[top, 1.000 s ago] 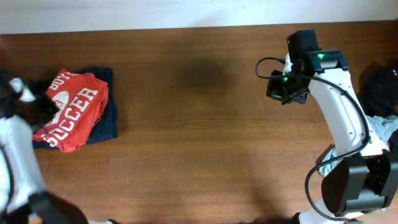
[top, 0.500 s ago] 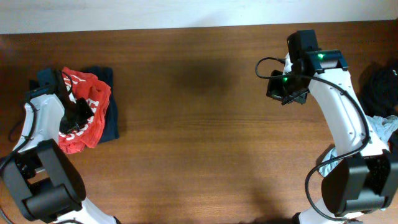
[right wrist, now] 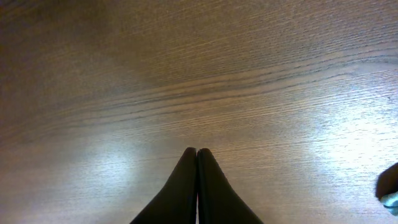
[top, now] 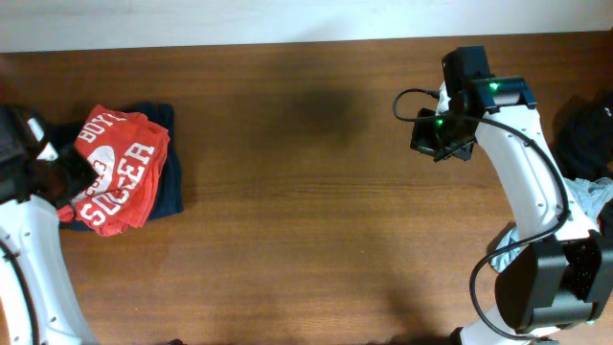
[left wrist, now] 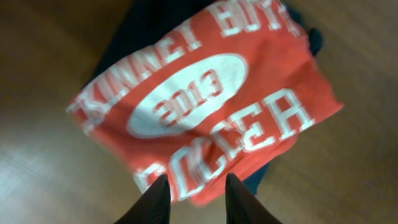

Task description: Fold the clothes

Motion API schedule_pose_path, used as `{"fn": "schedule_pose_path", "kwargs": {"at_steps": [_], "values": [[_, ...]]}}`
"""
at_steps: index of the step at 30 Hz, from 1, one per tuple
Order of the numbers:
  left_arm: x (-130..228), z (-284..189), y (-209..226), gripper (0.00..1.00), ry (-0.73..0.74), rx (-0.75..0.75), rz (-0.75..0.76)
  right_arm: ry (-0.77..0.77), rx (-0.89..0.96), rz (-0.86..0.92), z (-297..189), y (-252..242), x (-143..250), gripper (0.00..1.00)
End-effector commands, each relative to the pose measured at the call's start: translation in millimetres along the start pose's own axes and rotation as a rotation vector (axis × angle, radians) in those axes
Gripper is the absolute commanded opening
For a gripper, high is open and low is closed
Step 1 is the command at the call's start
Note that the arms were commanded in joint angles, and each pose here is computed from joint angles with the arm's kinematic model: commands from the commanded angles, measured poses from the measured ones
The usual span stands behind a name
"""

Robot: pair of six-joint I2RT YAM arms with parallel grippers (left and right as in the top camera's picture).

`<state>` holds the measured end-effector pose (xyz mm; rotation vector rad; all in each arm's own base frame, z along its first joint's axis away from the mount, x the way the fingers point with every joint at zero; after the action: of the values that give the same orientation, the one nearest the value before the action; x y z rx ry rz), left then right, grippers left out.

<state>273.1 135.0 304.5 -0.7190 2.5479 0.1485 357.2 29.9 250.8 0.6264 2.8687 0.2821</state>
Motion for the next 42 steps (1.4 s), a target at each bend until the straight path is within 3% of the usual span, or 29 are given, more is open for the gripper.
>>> {"fn": "schedule_pose_path", "kwargs": {"at_steps": [1, 4, 7, 9, 15, 28, 33, 37, 42], "values": [[12, 30, 8, 0.26, 0.098, -0.033, -0.025, -0.016, 0.007, -0.006, -4, -3, -1, 0.04], [18, 60, 8, 0.22, 0.118, -0.034, -0.025, -0.016, 0.007, -0.006, -4, -3, -1, 0.04], [28, 88, 8, 0.08, 0.169, -0.030, -0.025, -0.014, 0.007, -0.006, -4, -3, -1, 0.04], [33, 95, 8, 0.05, 0.217, -0.031, -0.024, -0.011, 0.009, -0.006, -4, -3, 0, 0.04], [50, 93, 9, 0.02, 0.338, -0.042, -0.022, -0.012, 0.009, -0.020, -4, -3, -1, 0.04], [64, 69, 13, 0.01, 0.411, -0.085, -0.013, -0.018, 0.006, -0.022, -4, -2, -1, 0.04], [46, 30, 10, 0.01, 0.226, -0.041, -0.037, -0.022, 0.004, -0.022, -4, -2, -2, 0.04], [21, 4, 7, 0.10, 0.013, -0.003, -0.041, -0.023, 0.003, -0.022, -4, -2, -2, 0.04], [-17, 22, -23, 0.10, -0.188, 0.259, 0.082, -0.031, -0.002, -0.023, -4, -1, -3, 0.04]]}}
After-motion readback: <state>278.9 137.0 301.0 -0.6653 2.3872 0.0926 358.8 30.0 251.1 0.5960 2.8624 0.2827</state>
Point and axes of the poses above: each gripper's point midway between its finger pads, its own z axis out along the fingers, its own y axis along the line the jaws close on, x = y × z, the point moved 10 cm from there along -z, back along the fingers, and after that the axes turned 7 degrees about z, right-handed, at the moved point
